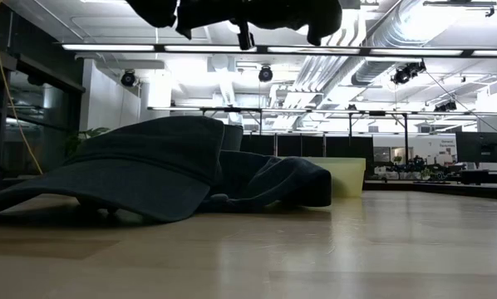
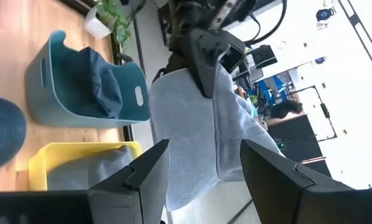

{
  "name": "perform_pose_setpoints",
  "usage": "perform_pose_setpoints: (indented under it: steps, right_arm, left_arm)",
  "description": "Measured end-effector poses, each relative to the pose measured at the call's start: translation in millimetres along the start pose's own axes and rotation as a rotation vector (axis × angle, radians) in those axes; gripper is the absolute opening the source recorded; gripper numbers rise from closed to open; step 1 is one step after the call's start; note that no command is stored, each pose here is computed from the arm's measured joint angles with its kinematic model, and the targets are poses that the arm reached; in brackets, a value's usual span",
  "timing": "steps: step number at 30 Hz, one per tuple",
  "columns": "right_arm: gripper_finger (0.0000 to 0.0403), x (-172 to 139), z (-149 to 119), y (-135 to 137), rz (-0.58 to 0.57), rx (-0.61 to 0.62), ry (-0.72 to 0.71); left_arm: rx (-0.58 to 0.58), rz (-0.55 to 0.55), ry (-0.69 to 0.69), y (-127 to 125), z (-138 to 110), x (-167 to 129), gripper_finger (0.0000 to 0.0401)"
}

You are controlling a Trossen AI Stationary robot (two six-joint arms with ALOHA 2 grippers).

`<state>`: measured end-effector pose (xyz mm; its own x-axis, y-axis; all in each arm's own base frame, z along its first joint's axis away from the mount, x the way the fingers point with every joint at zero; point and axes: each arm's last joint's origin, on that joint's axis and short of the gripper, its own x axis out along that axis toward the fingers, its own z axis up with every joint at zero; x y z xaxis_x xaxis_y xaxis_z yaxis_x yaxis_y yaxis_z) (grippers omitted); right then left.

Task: Pick & Place hat
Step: Put the gray cap into the yellow bin

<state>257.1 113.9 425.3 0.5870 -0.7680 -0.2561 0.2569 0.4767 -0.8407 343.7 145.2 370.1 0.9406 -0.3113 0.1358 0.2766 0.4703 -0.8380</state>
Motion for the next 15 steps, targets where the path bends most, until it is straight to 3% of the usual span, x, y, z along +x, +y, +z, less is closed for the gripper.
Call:
perform_pose_setpoints:
  steps: [7,15]
  right_arm:
    - [0.0190,12,7,19,-0.006,-0.067,0.039]
    - [0.0190,20,8,20,-0.070,-0.010,0.058]
  left_arm:
    - [-0.044,-0.056,-0.023,-7,2,0,0.0009]
    - [-0.055,-0.076,-0.007,-9,3,0,0.0009]
